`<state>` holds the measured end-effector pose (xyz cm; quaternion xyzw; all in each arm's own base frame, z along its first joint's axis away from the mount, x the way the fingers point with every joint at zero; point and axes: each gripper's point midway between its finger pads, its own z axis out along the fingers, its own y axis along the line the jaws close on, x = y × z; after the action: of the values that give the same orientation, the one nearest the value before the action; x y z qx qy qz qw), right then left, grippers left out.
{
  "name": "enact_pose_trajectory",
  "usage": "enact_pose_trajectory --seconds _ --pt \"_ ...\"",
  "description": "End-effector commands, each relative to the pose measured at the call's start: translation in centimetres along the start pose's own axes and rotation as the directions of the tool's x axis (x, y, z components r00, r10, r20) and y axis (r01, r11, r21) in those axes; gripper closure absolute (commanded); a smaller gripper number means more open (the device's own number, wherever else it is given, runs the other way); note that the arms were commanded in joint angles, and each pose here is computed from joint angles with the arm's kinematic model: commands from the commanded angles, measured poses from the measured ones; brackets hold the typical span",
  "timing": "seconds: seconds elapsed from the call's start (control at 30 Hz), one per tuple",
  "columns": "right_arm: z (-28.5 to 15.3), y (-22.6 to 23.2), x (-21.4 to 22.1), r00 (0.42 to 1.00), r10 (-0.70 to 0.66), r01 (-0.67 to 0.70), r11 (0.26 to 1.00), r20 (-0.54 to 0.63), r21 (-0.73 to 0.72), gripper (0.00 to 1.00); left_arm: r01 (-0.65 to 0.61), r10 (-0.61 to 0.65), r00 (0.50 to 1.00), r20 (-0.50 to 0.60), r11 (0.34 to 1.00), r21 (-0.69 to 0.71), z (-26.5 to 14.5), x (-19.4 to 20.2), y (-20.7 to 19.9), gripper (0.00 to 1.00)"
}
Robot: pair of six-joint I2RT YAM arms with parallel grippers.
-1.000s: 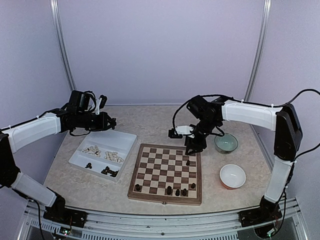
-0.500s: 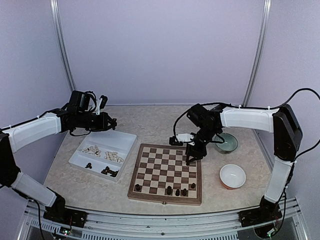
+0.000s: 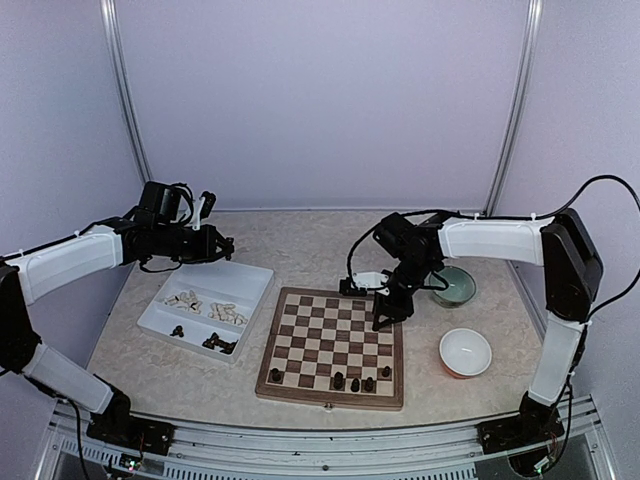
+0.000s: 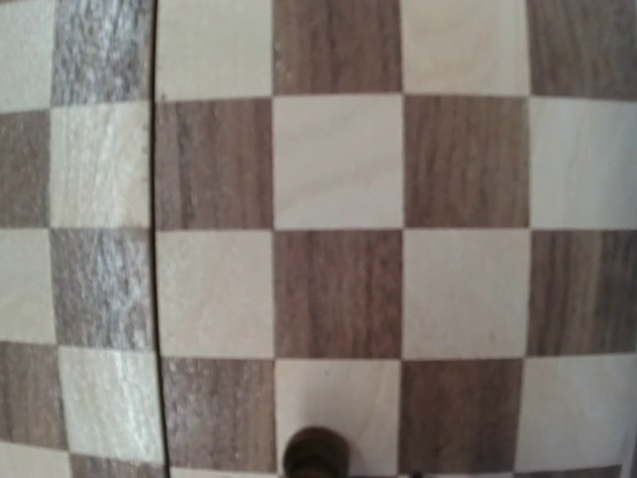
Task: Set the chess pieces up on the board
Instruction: Move the pawn to b7.
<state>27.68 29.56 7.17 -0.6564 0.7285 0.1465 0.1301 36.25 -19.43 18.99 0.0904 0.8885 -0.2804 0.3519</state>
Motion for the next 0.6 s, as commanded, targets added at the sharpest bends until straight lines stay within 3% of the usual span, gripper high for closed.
enact_pose_trajectory --seconds 0.0,0.17,0.57 --pt "1.2 0.5 0.8 1.0 0.009 -0.009 1.0 -0.029 -0.027 0.66 -0.01 0.01 1.0 0.005 1.0 0.014 0.2 -0.2 -0.1 0.88" --pt "1.2 0.7 0.7 1.0 0.012 -0.013 0.999 -0.026 -0.037 0.81 -0.008 0.008 1.0 0.005 1.0 0.017 0.2 -0.2 -0.2 0.88" --pt "0.6 3.5 -0.1 0.997 -0.07 0.069 0.996 -0.028 -0.05 0.88 -0.005 0.005 1.0 -0.004 1.0 0.017 0.4 0.0 -0.1 0.88"
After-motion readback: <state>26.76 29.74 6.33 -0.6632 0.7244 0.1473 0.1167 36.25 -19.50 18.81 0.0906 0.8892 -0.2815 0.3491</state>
